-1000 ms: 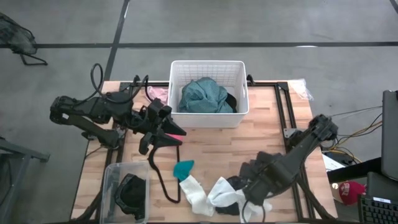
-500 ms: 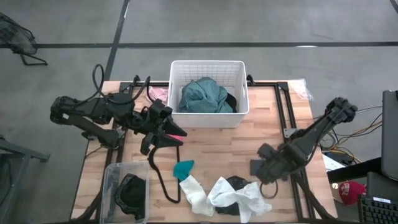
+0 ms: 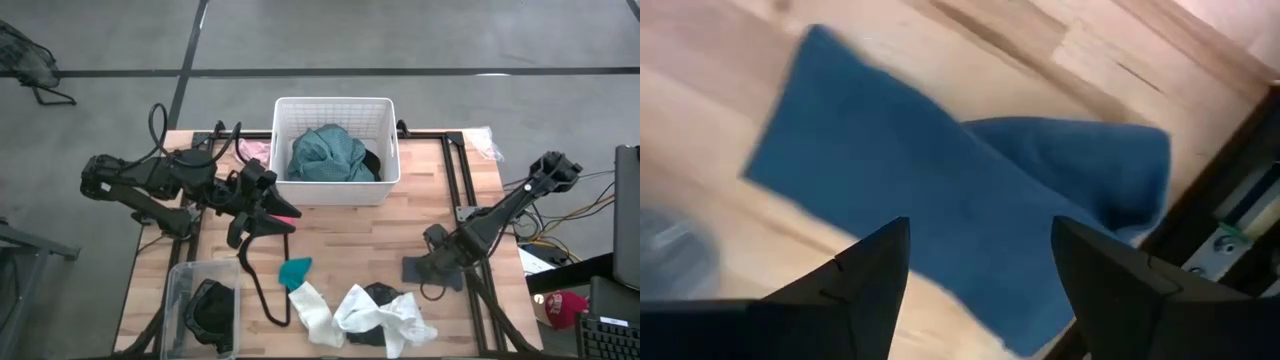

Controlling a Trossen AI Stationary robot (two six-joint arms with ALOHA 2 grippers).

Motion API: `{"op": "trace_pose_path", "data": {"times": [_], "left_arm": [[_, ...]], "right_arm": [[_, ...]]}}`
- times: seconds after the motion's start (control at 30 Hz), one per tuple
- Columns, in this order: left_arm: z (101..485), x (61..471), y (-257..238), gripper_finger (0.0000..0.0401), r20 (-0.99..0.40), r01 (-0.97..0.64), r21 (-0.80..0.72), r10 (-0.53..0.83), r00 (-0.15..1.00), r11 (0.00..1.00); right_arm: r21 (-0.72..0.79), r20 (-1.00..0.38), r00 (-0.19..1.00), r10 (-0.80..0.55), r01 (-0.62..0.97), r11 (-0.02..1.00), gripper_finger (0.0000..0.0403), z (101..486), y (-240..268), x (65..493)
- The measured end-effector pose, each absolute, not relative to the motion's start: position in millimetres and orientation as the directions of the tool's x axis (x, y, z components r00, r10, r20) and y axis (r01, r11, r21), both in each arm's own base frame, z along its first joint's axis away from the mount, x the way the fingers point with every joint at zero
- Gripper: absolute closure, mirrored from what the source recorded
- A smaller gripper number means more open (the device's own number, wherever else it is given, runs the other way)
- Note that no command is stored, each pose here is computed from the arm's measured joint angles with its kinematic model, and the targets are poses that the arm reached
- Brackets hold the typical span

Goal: Pick & Place Cloths
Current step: Put the black boxer into the right transparent bin

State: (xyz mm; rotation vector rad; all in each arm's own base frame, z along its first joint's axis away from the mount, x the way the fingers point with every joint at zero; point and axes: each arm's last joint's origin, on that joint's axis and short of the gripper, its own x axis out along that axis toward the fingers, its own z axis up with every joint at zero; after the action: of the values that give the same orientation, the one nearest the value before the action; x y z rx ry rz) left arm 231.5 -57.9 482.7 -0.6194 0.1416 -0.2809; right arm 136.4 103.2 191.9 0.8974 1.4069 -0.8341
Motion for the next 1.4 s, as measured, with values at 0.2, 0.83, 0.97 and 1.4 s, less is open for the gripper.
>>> {"op": "trace_pose_path", "data": {"times": [0.2, 0.83, 0.97, 1.4], "left_arm": [[483, 232, -58, 0.0185, -0.047, 0.216, -0.59, -0.301, 0.953, 0.778], [483, 232, -58, 0.0185, -0.048, 0.21, -0.588, -0.293, 0.955, 0.781], [482, 232, -58, 0.0185, -0.049, 0.21, -0.584, -0.293, 0.955, 0.784], [482, 232, -58, 0.0185, -0.049, 0.223, -0.531, -0.293, 0.955, 0.817]], "right_arm": [[-0.018, -0.996, -0.055, 0.076, 0.905, 0.424, 0.0141, 171, 100, 135], [0.021, -0.991, -0.024, 0.13, 0.943, 0.332, 0.0253, 134, 94, 129], [0.037, -0.991, -0.008, 0.135, 0.943, 0.331, 0.0321, 134, 95, 131], [0.146, -0.989, 0.135, 0.056, 0.93, 0.338, 0.0379, 158, 102, 148]]}}
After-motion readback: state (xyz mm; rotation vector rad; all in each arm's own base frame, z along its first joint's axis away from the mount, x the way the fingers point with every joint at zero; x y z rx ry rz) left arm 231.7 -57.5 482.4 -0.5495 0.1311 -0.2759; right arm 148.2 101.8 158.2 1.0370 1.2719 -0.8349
